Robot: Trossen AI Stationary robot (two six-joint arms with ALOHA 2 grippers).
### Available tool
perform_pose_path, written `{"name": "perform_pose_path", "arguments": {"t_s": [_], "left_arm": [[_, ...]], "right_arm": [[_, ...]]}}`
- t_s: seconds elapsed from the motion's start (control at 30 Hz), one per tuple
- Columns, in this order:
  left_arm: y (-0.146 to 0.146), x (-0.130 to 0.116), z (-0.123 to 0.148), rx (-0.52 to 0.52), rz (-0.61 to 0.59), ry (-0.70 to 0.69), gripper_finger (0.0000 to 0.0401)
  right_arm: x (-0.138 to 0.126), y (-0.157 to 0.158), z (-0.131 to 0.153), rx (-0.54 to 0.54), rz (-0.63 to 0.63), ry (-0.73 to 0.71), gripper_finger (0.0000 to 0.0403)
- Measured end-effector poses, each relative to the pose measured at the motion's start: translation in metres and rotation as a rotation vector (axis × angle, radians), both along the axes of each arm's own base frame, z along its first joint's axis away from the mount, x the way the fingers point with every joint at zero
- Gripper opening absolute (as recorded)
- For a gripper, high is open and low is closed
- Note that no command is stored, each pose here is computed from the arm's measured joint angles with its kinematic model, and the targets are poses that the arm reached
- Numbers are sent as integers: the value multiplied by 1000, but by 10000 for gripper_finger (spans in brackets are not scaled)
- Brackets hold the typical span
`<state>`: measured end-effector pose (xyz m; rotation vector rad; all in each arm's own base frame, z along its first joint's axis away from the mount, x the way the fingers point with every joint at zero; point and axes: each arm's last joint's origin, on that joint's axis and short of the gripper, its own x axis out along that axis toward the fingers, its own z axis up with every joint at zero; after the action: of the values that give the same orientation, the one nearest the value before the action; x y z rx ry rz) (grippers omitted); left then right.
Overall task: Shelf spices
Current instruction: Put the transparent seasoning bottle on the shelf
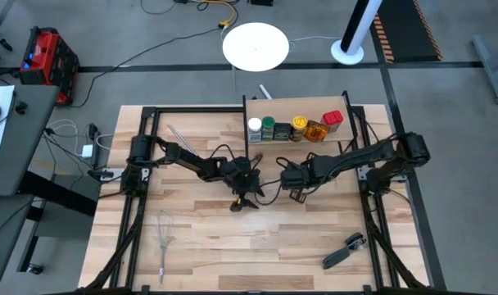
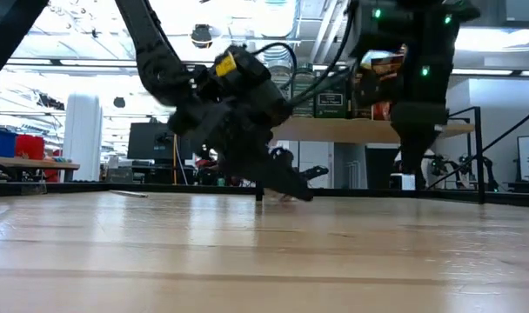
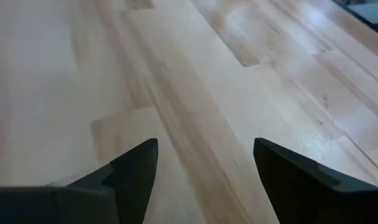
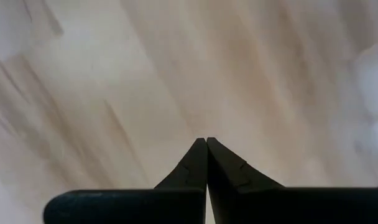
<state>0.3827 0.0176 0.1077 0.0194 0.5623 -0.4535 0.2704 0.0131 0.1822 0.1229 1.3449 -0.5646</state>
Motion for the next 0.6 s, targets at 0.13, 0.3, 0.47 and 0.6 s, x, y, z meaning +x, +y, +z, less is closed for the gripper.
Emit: {"name": "perform_pose_path", "arguments": {"t_s": [0.13,0.3,0.47,0.6], "left_arm": [[0,-14,25,67,26,91,256],[-1,-41,62,110,22,198,256],[-5,-70,94,106,21,281,256],[-5,-85,110,146,58,293,256]], "right_arm": [[-5,-2,16,-55,-7,-73,7],[-1,-7,27,-94,-6,-176,7],[17,-11,30,-103,31,-328,8],[37,-10,26,-143,71,-442,8]]}}
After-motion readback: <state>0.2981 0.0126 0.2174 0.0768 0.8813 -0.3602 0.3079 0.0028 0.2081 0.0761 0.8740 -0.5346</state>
